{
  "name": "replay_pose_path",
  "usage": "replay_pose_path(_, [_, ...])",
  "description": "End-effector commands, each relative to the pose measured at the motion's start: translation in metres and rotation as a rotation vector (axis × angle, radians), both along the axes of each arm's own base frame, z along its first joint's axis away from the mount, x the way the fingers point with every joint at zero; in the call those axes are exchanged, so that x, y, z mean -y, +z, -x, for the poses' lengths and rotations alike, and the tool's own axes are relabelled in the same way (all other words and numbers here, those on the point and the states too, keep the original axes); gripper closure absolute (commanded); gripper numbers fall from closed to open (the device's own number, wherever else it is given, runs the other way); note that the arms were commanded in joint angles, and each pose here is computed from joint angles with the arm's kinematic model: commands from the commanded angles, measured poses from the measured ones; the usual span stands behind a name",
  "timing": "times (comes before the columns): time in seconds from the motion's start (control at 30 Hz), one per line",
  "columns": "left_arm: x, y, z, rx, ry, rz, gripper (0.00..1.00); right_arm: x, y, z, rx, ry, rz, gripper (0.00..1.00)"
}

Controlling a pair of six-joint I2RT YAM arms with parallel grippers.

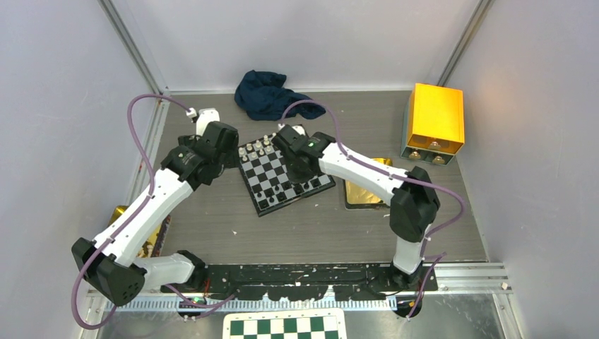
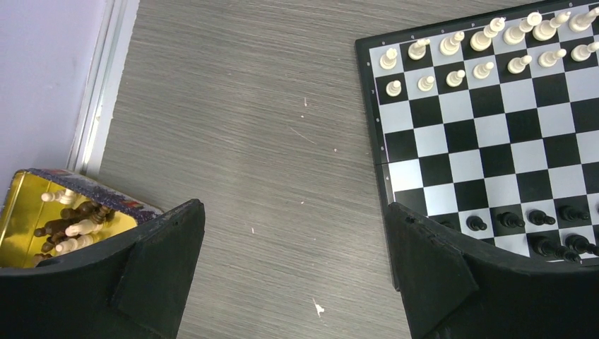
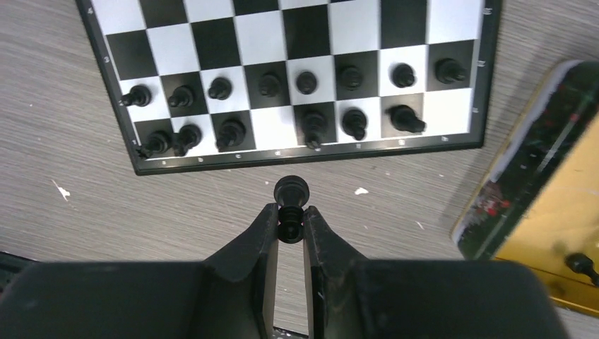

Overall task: Set up the chess pieces on the board
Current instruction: Place the chess piece on the chessboard.

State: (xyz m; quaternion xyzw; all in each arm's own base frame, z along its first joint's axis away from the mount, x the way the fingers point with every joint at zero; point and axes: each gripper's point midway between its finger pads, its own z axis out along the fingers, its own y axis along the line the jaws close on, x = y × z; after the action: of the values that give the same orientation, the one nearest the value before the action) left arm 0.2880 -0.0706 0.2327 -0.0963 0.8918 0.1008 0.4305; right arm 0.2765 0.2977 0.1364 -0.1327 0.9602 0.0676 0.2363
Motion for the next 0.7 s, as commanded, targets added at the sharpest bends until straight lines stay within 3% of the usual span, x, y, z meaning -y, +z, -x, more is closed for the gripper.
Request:
replay_pose_path(0.0, [-0.006, 0.021, 0.000, 0.071, 0.018, 0.004, 0.00, -0.029, 0.007, 0.000, 0.022, 0.034, -0.040, 0.99])
replay_pose_path(0.67, [-0.011, 0.024, 0.004, 0.086, 0.015, 0.004, 0.00, -0.046, -0.035, -0.004, -0.021, 0.065, 0.013, 0.99])
